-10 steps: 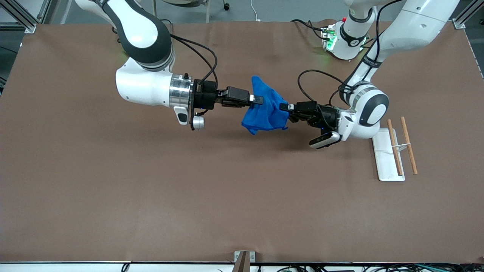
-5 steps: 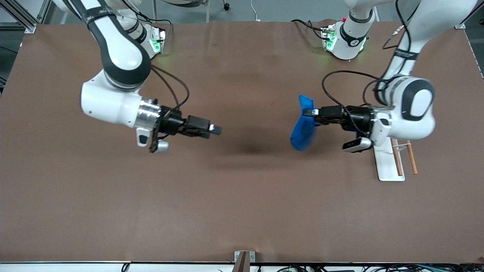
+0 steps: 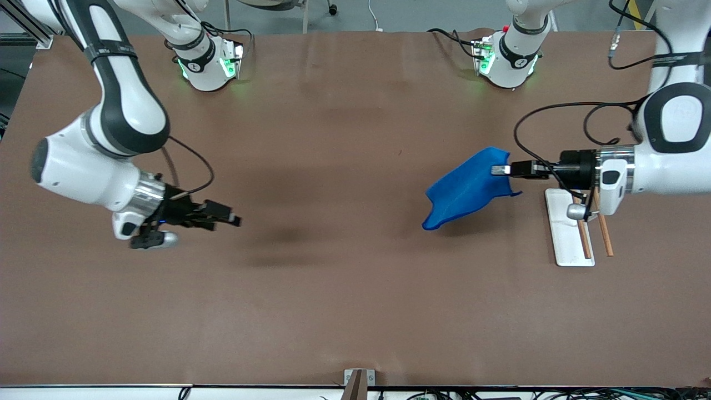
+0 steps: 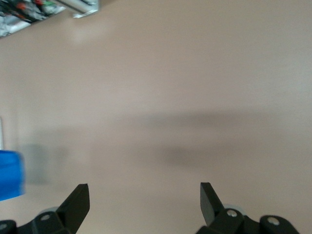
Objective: Right arm passes towel to left arm to hang
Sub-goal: 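Open the right gripper and withdraw it while the left gripper holds towel, then carry the towel with the left gripper over the wooden dowels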
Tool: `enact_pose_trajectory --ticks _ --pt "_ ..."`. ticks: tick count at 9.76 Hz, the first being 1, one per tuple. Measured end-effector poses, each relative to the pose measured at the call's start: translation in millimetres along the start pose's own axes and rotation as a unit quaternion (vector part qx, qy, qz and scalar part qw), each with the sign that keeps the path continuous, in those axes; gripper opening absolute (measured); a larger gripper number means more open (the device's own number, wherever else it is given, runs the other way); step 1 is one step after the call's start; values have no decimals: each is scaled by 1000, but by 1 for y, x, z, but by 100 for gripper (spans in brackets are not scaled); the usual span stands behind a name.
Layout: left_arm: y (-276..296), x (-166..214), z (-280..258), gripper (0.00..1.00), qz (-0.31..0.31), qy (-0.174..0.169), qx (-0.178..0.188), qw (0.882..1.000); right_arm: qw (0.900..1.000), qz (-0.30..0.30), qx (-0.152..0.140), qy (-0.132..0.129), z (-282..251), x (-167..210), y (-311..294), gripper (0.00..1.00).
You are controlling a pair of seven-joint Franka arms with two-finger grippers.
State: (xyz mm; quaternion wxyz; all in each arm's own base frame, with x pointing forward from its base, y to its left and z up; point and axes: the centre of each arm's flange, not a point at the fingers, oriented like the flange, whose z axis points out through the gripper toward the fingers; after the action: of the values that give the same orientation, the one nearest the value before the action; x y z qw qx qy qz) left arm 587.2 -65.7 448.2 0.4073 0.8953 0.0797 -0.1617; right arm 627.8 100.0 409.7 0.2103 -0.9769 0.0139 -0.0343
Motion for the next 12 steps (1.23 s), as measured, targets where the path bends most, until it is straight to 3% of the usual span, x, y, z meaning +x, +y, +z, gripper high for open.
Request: enact_pose_trajectory --ticks 2,5,7,10,12 --pt "-15 0 -20 3 -31 22 94 995 996 -11 -91 8 -41 2 48 100" --pt "-62 1 -64 3 -66 56 192 977 984 25 -177 14 -115 -12 105 100" --pt "-103 1 -98 3 -84 74 231 967 981 37 -192 12 -175 -35 99 100" --pt "-136 9 -134 3 -81 100 277 952 978 79 -193 -16 -275 -66 78 100" --pt "-156 17 -155 3 -65 106 297 947 977 87 -193 -5 -317 -74 70 100"
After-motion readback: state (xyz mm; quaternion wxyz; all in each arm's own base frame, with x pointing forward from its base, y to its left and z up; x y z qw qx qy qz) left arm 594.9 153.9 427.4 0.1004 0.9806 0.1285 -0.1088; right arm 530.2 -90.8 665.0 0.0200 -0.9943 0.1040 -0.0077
